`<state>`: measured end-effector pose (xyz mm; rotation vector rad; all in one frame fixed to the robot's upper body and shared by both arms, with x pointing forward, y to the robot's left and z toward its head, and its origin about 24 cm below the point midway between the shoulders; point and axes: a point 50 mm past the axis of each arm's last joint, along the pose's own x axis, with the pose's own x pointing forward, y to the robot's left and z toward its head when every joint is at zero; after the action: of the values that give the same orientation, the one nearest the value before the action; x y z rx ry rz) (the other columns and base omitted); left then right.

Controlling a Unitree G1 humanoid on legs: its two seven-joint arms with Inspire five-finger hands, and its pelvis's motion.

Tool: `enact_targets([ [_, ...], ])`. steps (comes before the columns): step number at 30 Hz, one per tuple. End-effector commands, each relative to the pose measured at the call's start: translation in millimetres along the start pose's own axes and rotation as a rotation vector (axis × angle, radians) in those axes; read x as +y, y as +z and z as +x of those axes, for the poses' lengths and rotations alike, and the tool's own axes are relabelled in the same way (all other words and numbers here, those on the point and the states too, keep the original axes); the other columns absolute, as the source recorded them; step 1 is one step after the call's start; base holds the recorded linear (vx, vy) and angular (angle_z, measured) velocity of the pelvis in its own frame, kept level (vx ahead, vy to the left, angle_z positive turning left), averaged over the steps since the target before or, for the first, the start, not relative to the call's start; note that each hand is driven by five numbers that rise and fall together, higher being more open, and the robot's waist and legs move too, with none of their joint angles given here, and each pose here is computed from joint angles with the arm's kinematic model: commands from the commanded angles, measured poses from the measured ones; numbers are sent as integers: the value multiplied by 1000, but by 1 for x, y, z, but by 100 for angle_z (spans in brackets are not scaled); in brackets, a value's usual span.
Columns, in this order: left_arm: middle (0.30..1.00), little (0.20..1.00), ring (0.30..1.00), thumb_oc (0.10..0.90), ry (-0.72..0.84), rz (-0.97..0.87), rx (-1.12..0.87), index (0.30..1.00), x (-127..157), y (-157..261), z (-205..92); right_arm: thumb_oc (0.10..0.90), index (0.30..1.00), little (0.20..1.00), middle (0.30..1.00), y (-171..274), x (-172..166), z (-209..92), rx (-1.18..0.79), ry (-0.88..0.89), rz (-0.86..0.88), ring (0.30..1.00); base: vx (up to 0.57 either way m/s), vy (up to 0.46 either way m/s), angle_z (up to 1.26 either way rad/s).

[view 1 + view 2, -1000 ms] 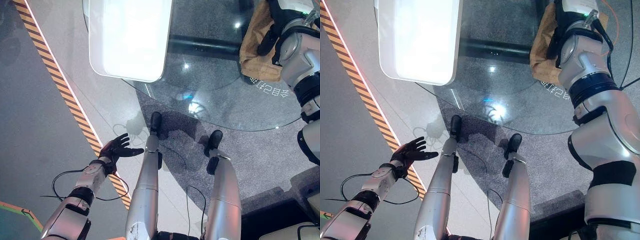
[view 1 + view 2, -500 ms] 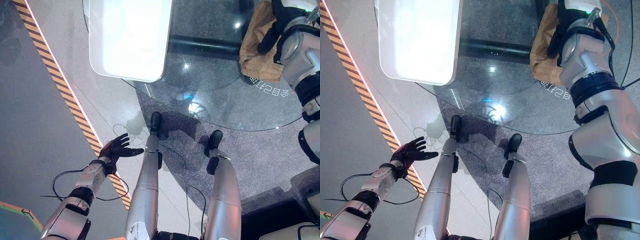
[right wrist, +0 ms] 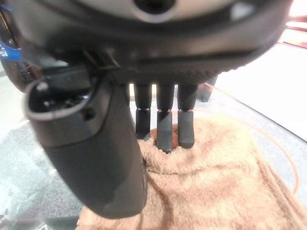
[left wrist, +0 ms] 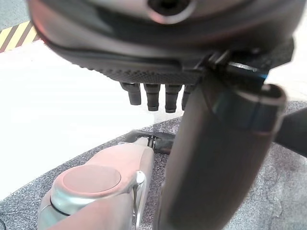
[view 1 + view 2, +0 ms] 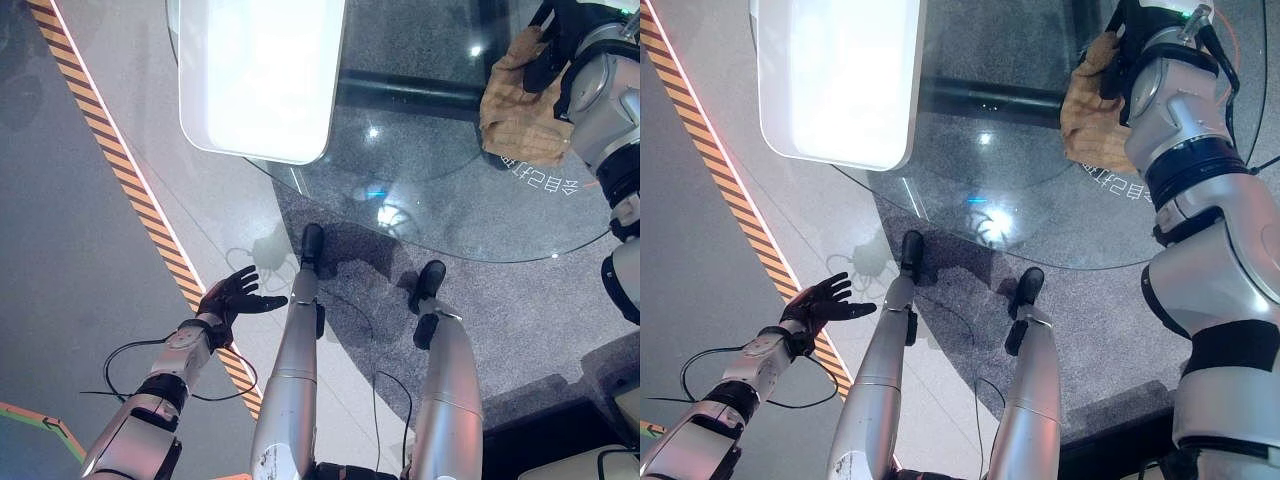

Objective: Wipe the table with a cloth and put it in the basket.

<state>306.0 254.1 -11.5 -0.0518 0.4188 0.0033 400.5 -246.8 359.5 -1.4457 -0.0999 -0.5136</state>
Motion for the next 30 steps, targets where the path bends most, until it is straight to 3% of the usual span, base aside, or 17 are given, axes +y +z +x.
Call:
enact_targets([
  [1, 900, 900, 900, 800, 40, -8, 37, 900, 21, -17, -13, 100, 300, 200, 300, -23, -25, 2, 51, -63, -78, 300, 0, 0, 0],
  [18, 900, 900, 900, 800, 36, -9, 38, 900, 19, -17, -13, 100, 300, 200, 300, -19, -22, 1, 18, -75, -97, 300, 0, 0, 0],
  [30, 900, 900, 900, 800, 29, -6, 35, 900, 15, -16, -11, 100, 300, 200, 300, 9, -21, -1, -100, -94, -89, 300, 0, 0, 0],
])
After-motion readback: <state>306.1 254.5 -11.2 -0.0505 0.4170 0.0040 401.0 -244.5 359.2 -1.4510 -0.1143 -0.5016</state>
